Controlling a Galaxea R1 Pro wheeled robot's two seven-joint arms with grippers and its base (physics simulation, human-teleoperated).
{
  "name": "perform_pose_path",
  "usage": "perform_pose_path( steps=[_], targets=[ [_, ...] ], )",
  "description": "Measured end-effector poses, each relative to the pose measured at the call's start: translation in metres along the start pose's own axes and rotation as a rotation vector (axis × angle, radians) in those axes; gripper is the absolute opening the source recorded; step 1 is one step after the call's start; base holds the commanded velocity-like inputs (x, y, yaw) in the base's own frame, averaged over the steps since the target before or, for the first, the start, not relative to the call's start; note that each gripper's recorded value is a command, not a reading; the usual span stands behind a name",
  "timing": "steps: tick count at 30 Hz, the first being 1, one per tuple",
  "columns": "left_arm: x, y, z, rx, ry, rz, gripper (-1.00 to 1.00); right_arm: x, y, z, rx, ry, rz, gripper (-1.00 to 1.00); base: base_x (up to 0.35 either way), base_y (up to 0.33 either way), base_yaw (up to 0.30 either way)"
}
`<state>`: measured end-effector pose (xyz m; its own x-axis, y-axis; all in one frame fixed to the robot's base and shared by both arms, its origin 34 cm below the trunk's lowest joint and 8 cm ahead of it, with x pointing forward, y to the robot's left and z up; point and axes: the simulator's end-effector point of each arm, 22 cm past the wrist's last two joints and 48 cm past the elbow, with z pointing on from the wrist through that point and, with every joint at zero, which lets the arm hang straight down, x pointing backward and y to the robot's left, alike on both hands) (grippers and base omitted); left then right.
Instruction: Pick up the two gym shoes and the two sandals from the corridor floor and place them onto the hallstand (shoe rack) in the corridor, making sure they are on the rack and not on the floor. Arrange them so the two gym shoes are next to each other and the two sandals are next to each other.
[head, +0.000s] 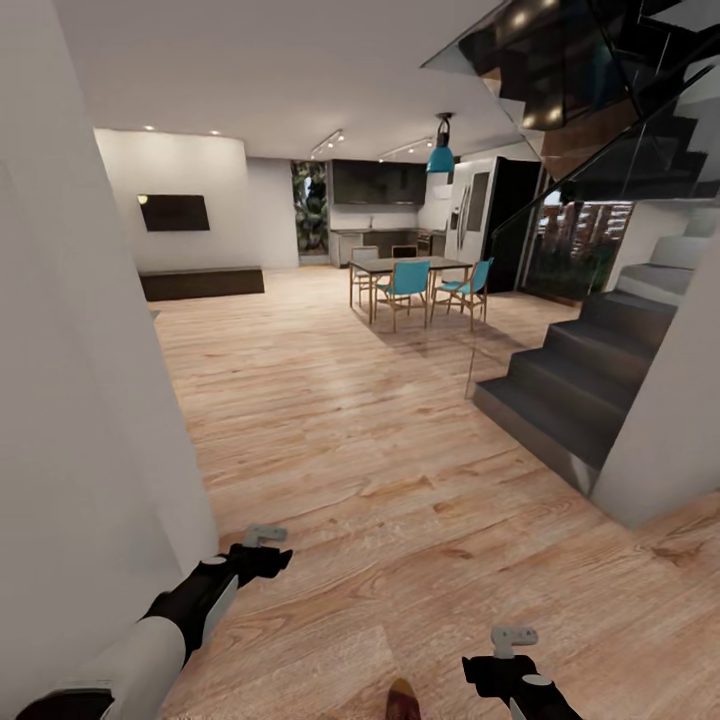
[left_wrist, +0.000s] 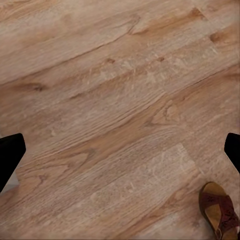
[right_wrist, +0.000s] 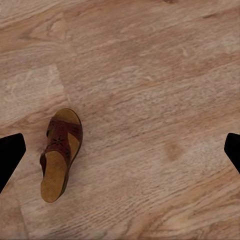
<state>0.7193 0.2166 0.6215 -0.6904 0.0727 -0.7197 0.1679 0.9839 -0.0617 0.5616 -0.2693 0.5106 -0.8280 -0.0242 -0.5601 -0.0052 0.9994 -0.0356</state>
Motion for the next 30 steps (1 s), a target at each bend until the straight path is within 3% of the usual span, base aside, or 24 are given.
perform_pose_path(
  steps=[30],
  targets=[
    [0.049,0.0,0.037,0.014,0.004,-0.001,1.0,0.042,0.0,0.046,0.002,0.008,0.002,1.0,0.0,0.0,0.026]
  ],
)
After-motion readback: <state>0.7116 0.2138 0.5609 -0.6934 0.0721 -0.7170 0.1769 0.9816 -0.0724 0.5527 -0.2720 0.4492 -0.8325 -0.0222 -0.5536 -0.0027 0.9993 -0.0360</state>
